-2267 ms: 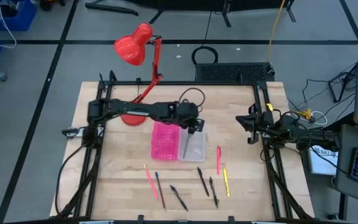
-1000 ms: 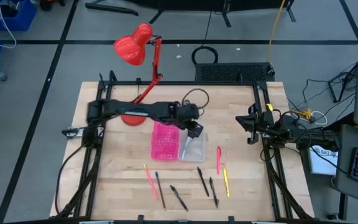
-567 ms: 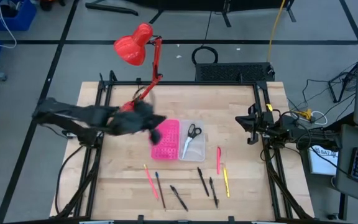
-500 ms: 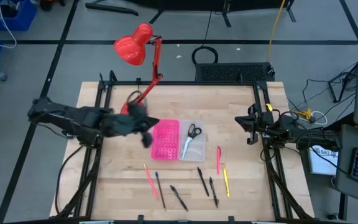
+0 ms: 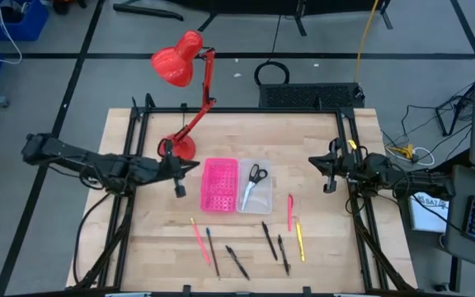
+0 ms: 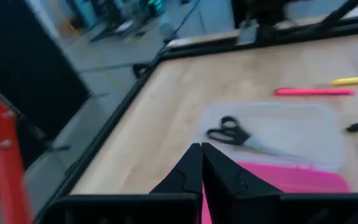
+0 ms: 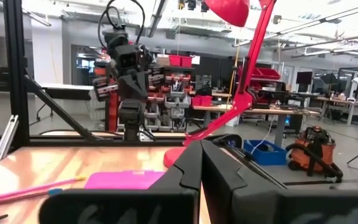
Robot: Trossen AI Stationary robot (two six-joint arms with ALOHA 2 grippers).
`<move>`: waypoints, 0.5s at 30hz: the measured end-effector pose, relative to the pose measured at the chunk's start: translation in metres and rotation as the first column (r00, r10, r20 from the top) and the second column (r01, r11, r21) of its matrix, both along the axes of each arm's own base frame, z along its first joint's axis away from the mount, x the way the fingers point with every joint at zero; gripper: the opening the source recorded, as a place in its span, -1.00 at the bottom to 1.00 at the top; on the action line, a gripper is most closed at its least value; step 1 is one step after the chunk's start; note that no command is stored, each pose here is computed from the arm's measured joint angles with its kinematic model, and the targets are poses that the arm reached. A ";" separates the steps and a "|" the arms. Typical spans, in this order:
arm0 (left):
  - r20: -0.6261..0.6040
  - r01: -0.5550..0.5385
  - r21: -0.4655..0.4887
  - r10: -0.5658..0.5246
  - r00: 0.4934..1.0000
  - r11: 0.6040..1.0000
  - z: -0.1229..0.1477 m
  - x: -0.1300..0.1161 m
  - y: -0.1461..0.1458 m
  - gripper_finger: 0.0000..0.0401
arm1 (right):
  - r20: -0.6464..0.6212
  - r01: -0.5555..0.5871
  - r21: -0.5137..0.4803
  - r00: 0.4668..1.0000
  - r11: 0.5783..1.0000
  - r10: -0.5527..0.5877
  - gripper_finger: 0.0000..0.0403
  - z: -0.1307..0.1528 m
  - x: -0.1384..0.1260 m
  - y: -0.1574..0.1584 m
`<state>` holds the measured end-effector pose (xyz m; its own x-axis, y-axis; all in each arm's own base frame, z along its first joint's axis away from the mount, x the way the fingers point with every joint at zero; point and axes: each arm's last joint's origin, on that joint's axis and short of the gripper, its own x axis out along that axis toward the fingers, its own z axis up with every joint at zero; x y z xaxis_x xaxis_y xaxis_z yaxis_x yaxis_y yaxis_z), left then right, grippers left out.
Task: Pick & place school supplies into a supply box
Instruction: Put the pink pen into the supply box
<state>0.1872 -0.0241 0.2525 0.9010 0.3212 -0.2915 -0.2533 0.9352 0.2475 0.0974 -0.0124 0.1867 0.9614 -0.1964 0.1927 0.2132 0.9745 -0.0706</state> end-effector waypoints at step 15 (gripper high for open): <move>0.287 0.354 0.134 -0.378 0.880 0.926 -0.051 -0.010 0.008 -0.97 | -0.046 0.188 0.031 0.981 0.982 -0.186 -1.00 -0.004 0.001 -0.006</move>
<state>0.1768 -0.0163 0.2016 0.9989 -0.0387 0.0248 0.0300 0.9573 0.2874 0.0986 -0.0180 0.1827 0.9143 -0.3795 0.1417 0.3895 0.9196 -0.0501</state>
